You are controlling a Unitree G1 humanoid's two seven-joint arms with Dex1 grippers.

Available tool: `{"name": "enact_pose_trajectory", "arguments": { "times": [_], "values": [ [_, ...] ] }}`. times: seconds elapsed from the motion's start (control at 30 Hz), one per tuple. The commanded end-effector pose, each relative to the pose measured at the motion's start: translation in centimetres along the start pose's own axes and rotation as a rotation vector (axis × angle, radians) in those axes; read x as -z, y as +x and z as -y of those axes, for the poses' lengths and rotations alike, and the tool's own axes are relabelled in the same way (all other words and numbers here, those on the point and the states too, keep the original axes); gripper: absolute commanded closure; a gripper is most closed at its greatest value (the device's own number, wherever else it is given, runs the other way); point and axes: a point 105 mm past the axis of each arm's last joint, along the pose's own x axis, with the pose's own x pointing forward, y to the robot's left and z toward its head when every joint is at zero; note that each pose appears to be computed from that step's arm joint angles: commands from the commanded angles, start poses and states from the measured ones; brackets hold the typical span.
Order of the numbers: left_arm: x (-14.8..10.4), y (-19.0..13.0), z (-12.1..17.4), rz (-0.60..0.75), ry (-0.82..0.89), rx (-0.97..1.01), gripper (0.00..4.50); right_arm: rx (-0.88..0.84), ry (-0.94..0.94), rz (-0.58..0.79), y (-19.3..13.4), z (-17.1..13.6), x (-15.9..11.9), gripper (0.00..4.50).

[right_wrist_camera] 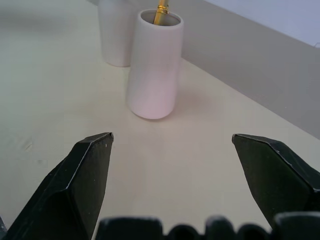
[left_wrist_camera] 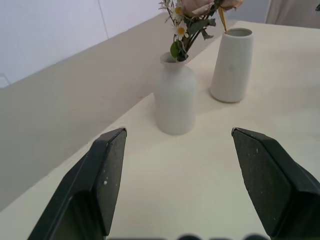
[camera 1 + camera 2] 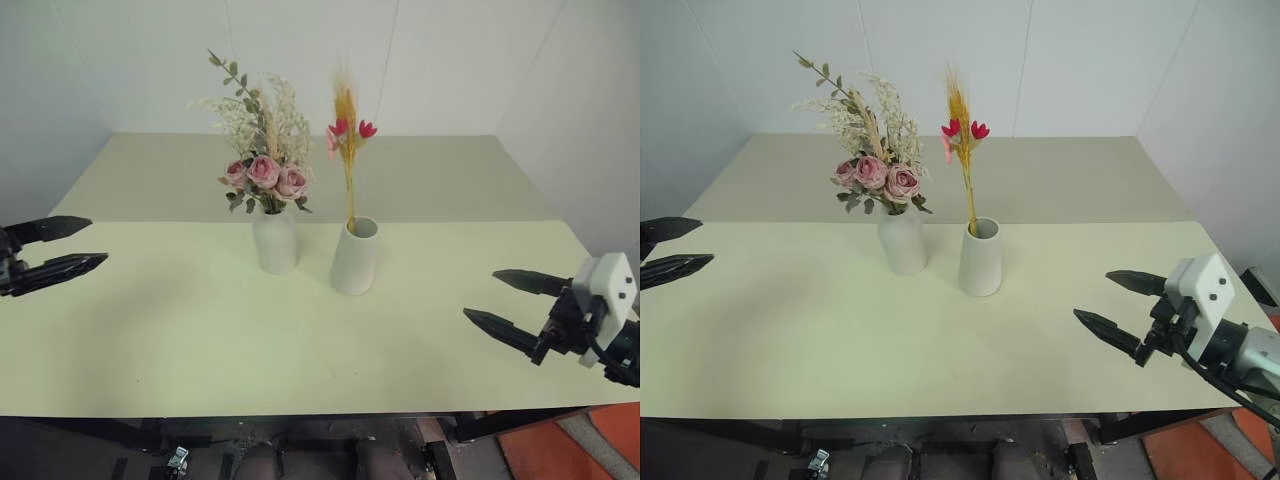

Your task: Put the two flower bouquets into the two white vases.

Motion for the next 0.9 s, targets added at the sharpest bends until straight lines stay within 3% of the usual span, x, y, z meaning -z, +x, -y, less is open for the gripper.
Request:
{"name": "enact_pose_trajectory", "arguments": {
  "times": [0.03, 0.37, 0.9],
  "values": [
    [-2.1, -1.5, 0.4, 0.025, 0.058, -0.027, 0.87, 0.005, -0.068, 0.016, -0.6, 0.9, -1.1, 0.0],
    [-2.3, -3.1, 0.6, 0.075, 0.069, -0.135, 0.87, -0.027, -0.082, -0.016, -0.9, 2.1, -1.2, 0.0],
    [-2.5, -1.9, 0.5, 0.092, 0.08, -0.109, 0.87, -0.045, -0.079, -0.059, -3.2, 3.1, -1.1, 0.0]
  ]
}}
